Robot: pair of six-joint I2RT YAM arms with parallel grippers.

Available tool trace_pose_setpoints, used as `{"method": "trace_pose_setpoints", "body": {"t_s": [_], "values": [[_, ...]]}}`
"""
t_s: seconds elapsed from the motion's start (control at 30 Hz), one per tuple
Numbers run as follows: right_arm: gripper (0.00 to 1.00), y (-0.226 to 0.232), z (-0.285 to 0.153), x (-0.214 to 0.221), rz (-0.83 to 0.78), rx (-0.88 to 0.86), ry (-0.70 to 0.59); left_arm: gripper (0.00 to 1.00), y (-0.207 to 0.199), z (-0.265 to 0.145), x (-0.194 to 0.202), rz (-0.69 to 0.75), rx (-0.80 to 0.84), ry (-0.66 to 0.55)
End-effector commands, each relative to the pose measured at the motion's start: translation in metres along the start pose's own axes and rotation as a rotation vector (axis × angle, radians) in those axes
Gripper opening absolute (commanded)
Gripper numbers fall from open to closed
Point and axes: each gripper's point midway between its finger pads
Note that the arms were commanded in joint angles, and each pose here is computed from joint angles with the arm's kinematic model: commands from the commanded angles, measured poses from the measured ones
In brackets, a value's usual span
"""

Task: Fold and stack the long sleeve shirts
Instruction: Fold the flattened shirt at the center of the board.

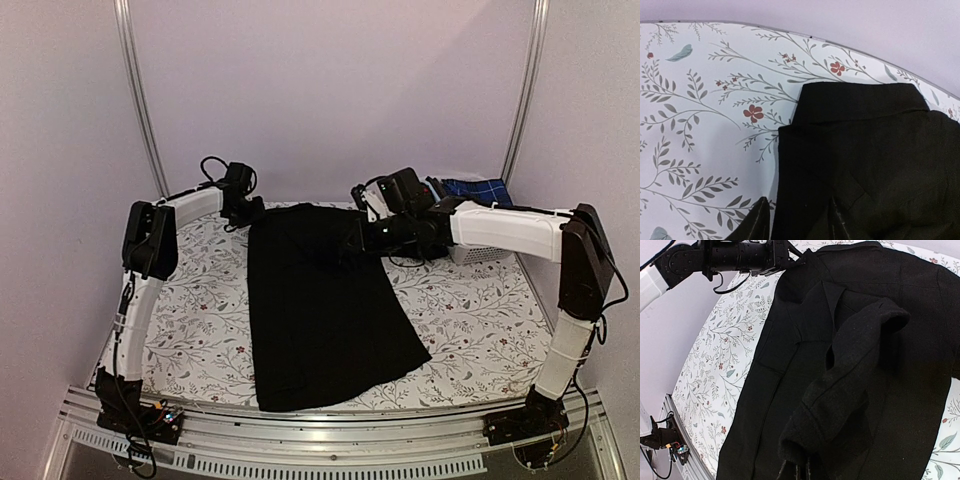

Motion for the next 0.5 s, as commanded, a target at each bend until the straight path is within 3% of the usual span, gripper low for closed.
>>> {"method": "trace_pose_setpoints", "body": {"t_s": [0.0, 0.2, 0.47], "values": [[0.00, 0.013, -0.002, -0.010, -0.019, -0.021, -0.028, 0.35, 0.006, 0.007, -0.004, 0.007, 0.023, 0.000], [0.00, 0.014, -0.002, -0.006, -0.022, -0.013, -0.017, 0.03, 0.018, 0.004, -0.020, -0.029, 0.041, -0.039], [0.00, 0.004, -0.025, -0.004, 0.008, 0.057, -0.046, 0.00, 0.043, -0.003, -0.036, -0.159, 0.083, -0.091]]}}
Point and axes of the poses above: each gripper's point midway between its finger pads, its own z axis out along the fingers, its own y axis along the line the jaws close on, x = y × z, and after that the axes turned 10 degrees about z, right-handed
